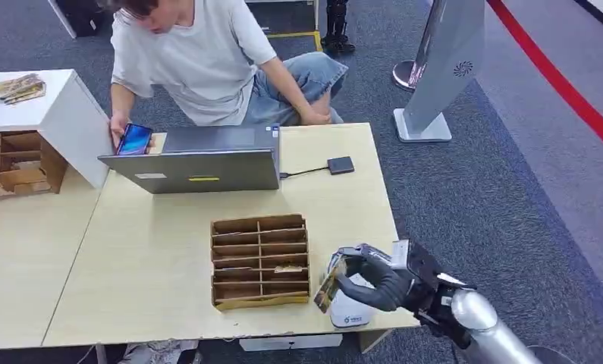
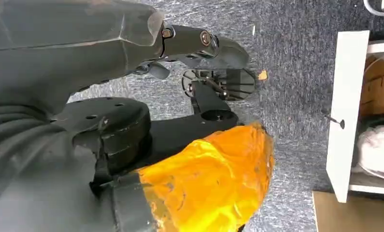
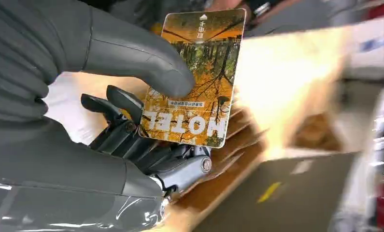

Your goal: Pass the card to the sensor for recognition and then transmit it.

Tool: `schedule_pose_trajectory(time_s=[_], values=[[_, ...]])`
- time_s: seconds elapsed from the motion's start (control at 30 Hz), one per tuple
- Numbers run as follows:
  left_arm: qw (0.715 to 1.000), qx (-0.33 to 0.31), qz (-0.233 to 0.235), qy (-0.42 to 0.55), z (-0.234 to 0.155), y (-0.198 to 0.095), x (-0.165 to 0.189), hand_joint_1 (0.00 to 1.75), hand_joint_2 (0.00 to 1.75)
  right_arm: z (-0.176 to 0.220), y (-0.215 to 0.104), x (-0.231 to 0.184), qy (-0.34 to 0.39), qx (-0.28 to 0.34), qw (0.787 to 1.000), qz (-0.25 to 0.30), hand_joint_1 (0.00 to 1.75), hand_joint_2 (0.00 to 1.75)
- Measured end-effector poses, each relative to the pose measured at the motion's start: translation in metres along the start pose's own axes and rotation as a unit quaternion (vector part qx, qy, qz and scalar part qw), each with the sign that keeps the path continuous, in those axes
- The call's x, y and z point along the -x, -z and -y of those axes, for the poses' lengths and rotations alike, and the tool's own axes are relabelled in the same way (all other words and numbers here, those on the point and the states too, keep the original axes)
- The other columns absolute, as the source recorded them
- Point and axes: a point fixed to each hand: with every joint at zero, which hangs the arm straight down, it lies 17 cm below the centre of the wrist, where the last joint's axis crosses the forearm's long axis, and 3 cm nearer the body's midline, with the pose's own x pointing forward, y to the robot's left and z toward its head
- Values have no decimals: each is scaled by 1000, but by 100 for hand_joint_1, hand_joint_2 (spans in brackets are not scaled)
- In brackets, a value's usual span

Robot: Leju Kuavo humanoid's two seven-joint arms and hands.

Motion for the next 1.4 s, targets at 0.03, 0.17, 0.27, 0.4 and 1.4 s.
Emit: schedule_pose_trajectory(time_s=[0.03,0.17,0.27,0.4,1.4], values=[[1000,0,0,-1,-1,-1,3,0,0,10,-7,7,-20,5,1000,-17,175,175],[1000,-3,-3,-4,-5,-1,5,0,0,40,-21,24,-80,26,994,-68,175,175],[1000,-4,-3,-5,-5,-1,5,0,0,50,-23,29,-105,39,990,-85,175,175],[1000,-5,-4,-7,-6,0,5,0,0,63,-26,32,-135,49,984,-103,175,175],[1000,1,-11,-6,-4,0,6,0,0,72,-30,62,-262,13,944,-202,175,175]])
